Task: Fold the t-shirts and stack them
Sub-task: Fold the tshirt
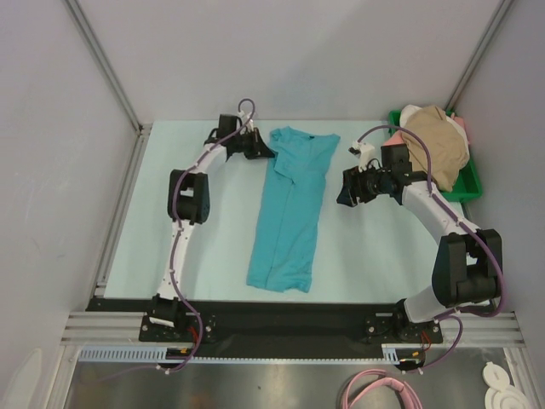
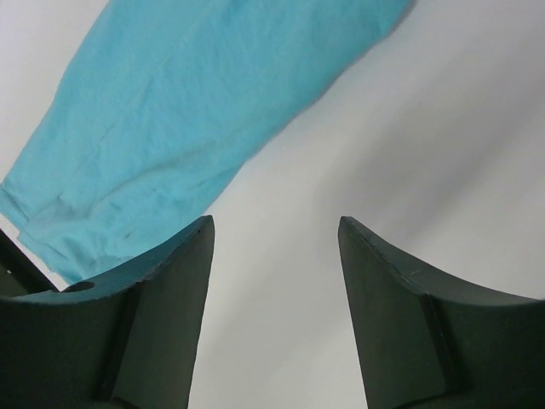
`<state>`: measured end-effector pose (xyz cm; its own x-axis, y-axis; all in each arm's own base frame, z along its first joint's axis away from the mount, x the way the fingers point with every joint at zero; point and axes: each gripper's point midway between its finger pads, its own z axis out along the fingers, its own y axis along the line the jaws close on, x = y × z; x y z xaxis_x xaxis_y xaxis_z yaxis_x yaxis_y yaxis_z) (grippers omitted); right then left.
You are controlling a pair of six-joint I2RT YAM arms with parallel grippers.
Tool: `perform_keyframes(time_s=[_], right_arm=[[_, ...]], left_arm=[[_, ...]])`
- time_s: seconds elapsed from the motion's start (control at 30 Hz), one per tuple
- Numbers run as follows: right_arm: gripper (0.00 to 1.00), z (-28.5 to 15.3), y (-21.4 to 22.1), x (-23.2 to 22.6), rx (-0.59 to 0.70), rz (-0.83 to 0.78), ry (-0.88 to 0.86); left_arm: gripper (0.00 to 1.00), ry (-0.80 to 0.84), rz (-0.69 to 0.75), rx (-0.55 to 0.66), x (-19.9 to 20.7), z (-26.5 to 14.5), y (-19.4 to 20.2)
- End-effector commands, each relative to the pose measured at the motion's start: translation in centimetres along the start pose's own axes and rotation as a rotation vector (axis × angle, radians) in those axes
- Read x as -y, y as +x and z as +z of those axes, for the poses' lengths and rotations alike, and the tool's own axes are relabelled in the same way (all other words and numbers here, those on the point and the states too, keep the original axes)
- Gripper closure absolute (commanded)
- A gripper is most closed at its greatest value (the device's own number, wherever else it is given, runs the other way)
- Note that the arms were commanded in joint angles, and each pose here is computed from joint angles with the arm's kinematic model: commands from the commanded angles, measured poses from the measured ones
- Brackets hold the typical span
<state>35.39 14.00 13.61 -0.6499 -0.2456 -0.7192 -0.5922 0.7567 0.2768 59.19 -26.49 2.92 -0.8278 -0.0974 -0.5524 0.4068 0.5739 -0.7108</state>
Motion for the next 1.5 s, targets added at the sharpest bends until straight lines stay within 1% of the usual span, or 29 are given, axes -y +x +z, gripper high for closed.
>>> perform_keyframes(time_s=[0.0, 0.17, 0.23, 0.27, 0.3, 0.33, 0.37, 0.43, 0.47, 0.5, 0.53, 0.57, 0.6, 0.63, 0.67, 0.73, 0.77, 0.8, 0.83, 0.9, 0.93, 1.0, 1.03, 1.1, 1.17, 1.2, 1.33, 1.37, 1.47], right_arm=[[0.35, 0.0, -0.8, -0.1, 0.027, -0.032, -0.014], [0.35, 0.0, -0.6, 0.0, 0.024, -0.035, -0.011], [0.35, 0.0, -0.7, 0.0, 0.027, -0.039, -0.01], [0.35, -0.1, -0.6, -0.1, 0.025, -0.038, -0.014], [0.35, -0.1, -0.6, -0.1, 0.024, -0.042, -0.016], [0.35, -0.1, -0.6, -0.2, 0.027, -0.042, -0.023], [0.34, -0.2, -0.7, -0.4, 0.029, -0.04, -0.024], [0.35, -0.4, -0.7, -0.9, 0.03, -0.023, -0.048], [0.35, -0.6, -0.5, -1.3, 0.022, -0.012, -0.058], [0.35, -0.8, -0.4, -1.6, 0.022, -0.002, -0.068], [0.35, -0.8, -0.2, -2.1, 0.02, 0.019, -0.087], [0.35, -0.9, 0.0, -2.3, 0.013, 0.044, -0.096], [0.35, -0.7, 0.7, -2.7, 0.0, 0.073, -0.111], [0.35, -0.6, 1.0, -3.3, -0.005, 0.105, -0.145], [0.36, -0.6, 1.5, -3.9, -0.024, 0.172, -0.173], [0.36, 0.1, 3.0, -4.8, -0.055, 0.26, -0.23], [0.37, 0.5, 3.1, -4.9, -0.046, 0.307, -0.236], [0.37, 0.6, 3.5, -5.0, -0.054, 0.336, -0.239], [0.39, 1.2, 4.8, -5.2, -0.094, 0.383, -0.255], [0.4, 1.6, 6.0, -5.5, -0.14, 0.467, -0.265], [0.41, 1.9, 7.6, -5.8, -0.169, 0.498, -0.272], [0.4, 2.2, 9.3, -6.7, -0.205, 0.53, -0.278], [0.39, 2.3, 9.6, -7.1, -0.202, 0.519, -0.286], [0.37, 2.6, 11.6, -8.8, -0.243, 0.518, -0.295], [0.37, 2.8, 12.5, -9.6, -0.239, 0.492, -0.293], [0.37, 2.9, 12.9, -10.4, -0.25, 0.479, -0.3], [0.39, 3.4, 14.5, -11.4, -0.251, 0.523, -0.281], [0.4, 3.6, 14.8, -11.6, -0.26, 0.529, -0.28], [0.4, 5.0, 16.0, -11.4, -0.321, 0.573, -0.25]], left_arm=[[1.0, -0.049, 0.034, 0.101, -0.8, -4.0, -4.4], [1.0, -0.074, 0.014, 0.098, -1.9, -4.9, -4.3], [0.66, -0.054, 0.016, 0.094, -1.5, -5.2, -4.4], [0.56, -0.045, 0.028, 0.093, -1.0, -5.4, -4.6], [0.51, -0.033, 0.044, 0.091, -0.4, -5.7, -4.8], [0.5, -0.021, 0.062, 0.085, 0.1, -6.0, -4.8], [0.49, -0.018, 0.047, 0.062, 0.5, -6.3, -4.3], [0.49, 0.012, 0.065, 0.063, 3.5, -8.1, -5.1], [0.49, 0.008, 0.025, 0.03, 3.5, -8.6, -3.3], [0.49, 0.02, 0.077, 0.072, 6.8, -11.0, -4.6], [0.49, -0.011, 0.012, 0.021, 5.8, -11.4, -0.6], [0.48, -0.037, 0.041, 0.059, 6.1, -12.3, -0.4], [0.47, -0.051, 0.041, 0.056, 6.6, -13.2, 0.8], [0.48, -0.064, 0.092, 0.093, 9.1, -15.5, 0.6], [0.48, -0.111, 0.027, 0.043, 7.3, -15.7, 4.8], [0.5, -0.165, -0.016, 0.033, 7.5, -17.2, 7.5], [0.5, -0.193, -0.061, 0.011, 7.5, -18.2, 10.4], [0.5, -0.194, -0.08, -0.005, 7.5, -18.6, 11.8], [0.5, -0.211, -0.119, -0.043, 6.9, -19.0, 14.5], [0.49, -0.206, -0.127, -0.064, 7.4, -19.6, 16.3], [0.48, -0.222, -0.121, -0.091, 6.7, -19.9, 18.3], [0.47, -0.246, -0.059, -0.068, 6.6, -20.6, 18.7], [0.47, -0.238, -0.024, -0.09, 6.5, -20.8, 19.6], [0.47, -0.192, -0.034, -0.169, 6.9, -21.0, 21.8], [0.47, -0.151, -0.077, -0.24, 7.2, -21.1, 24.1], [0.51, -0.122, -0.064, -0.276, 7.2, -20.9, 25.2], [0.55, -0.043, -0.16, -0.452, 7.6, -21.0, 30.8], [0.56, -0.033, -0.201, -0.47, 7.8, -21.1, 31.2], [0.55, -0.04, -0.218, -0.497, 7.5, -21.0, 31.8]])
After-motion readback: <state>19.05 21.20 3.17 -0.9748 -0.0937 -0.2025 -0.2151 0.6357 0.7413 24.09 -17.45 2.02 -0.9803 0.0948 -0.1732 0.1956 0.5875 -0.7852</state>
